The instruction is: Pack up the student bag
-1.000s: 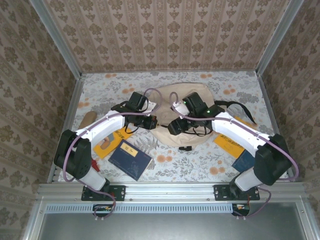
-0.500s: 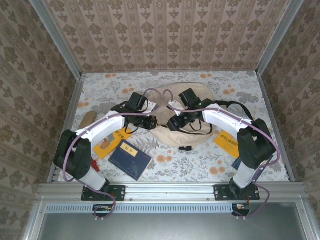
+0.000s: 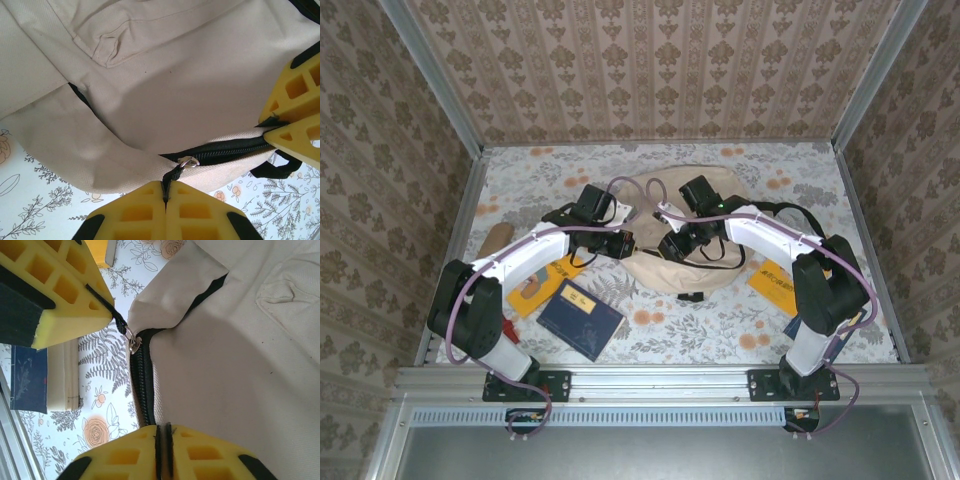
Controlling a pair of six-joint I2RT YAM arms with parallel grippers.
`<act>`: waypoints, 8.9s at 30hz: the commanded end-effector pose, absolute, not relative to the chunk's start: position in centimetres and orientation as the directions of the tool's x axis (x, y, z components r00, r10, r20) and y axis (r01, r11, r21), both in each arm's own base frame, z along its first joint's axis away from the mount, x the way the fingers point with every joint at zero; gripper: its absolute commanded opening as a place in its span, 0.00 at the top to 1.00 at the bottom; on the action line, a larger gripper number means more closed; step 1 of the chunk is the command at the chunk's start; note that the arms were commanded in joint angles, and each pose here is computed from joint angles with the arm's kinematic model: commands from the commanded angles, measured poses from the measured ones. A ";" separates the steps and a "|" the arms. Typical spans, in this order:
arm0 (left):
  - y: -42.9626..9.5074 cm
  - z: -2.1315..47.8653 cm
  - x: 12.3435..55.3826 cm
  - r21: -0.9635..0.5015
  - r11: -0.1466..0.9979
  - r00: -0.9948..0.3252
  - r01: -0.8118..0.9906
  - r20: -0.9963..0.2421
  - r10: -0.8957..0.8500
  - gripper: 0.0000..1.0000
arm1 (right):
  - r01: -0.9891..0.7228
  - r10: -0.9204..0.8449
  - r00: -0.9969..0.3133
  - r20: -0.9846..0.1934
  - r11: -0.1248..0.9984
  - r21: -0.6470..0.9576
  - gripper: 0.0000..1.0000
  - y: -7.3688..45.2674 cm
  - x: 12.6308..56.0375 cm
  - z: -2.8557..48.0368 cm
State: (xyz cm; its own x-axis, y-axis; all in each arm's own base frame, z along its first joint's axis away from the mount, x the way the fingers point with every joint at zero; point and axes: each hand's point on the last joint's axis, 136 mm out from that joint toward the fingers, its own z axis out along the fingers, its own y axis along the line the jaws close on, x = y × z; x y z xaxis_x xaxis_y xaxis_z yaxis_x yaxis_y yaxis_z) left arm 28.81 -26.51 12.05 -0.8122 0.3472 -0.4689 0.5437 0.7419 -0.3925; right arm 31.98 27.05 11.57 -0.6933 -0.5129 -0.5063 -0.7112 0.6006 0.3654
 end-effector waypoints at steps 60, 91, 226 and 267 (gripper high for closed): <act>-22.1 11.6 39.0 -0.226 0.936 -0.876 0.270 -0.462 0.141 0.60 | -0.623 -0.305 -0.721 -0.623 0.680 0.387 1.00 27.0 31.1 15.9; -10.4 16.1 29.2 -0.339 0.941 -0.840 0.013 -0.514 -0.174 0.05 | 0.331 0.383 -0.837 -0.391 0.923 0.196 0.15 13.1 45.3 6.1; -15.5 17.6 22.4 -0.588 0.800 -0.857 -0.124 -0.342 -0.385 0.97 | -0.272 -0.031 -0.926 -0.377 0.747 0.607 0.17 33.8 25.2 14.1; -26.4 36.1 30.0 -0.981 0.167 -0.818 0.100 -0.176 -0.547 1.00 | -0.102 0.563 -0.826 -0.035 -0.087 0.991 0.54 26.5 31.2 34.3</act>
